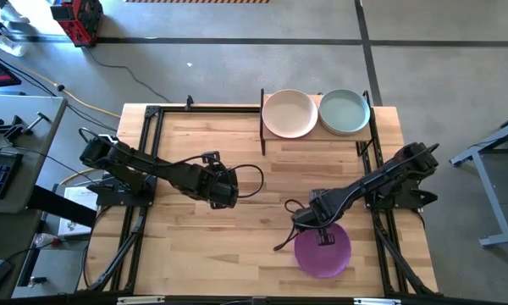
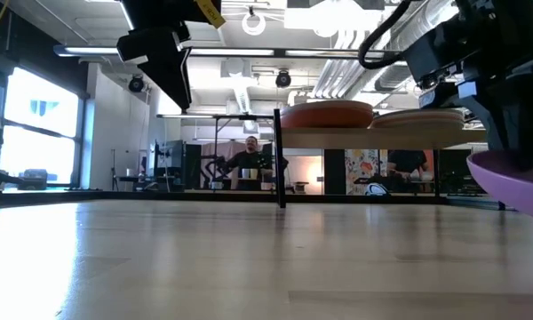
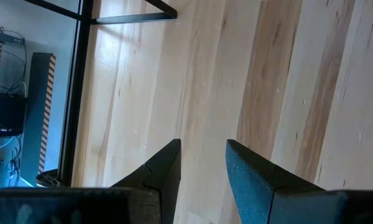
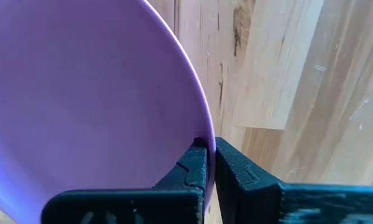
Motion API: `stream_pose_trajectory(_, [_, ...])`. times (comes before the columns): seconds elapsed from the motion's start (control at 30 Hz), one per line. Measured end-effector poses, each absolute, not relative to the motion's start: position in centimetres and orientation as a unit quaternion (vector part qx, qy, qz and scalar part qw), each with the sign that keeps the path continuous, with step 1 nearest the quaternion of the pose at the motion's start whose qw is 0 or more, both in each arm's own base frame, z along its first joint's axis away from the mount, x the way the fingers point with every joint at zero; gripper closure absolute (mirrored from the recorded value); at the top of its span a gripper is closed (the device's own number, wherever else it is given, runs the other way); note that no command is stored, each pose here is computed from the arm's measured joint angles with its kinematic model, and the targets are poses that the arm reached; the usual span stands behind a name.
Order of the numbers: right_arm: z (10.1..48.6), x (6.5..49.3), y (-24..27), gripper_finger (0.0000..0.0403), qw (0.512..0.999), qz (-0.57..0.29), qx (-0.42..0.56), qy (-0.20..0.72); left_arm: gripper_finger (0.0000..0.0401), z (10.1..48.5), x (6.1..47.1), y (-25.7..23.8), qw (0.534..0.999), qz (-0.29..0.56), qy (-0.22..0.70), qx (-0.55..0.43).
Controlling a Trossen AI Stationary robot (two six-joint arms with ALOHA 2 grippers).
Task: Place and stack plates onto a shelf
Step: Stack the violet plate into the white plate on the shelf
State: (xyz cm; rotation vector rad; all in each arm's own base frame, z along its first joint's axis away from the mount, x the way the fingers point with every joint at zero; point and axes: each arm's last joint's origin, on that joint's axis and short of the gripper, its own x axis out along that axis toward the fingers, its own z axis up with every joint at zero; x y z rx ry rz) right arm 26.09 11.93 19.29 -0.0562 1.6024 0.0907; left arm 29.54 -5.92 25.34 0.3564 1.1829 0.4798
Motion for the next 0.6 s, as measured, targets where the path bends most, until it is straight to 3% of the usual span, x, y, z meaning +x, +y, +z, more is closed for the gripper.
stream_pose_trajectory(0.6, [23.0,27.1,10.2,0.0402,0.706,0.004,-0.049,0.707,0.0284,25.3,29.5,-5.9,0.788,0.223,0.549,0.165])
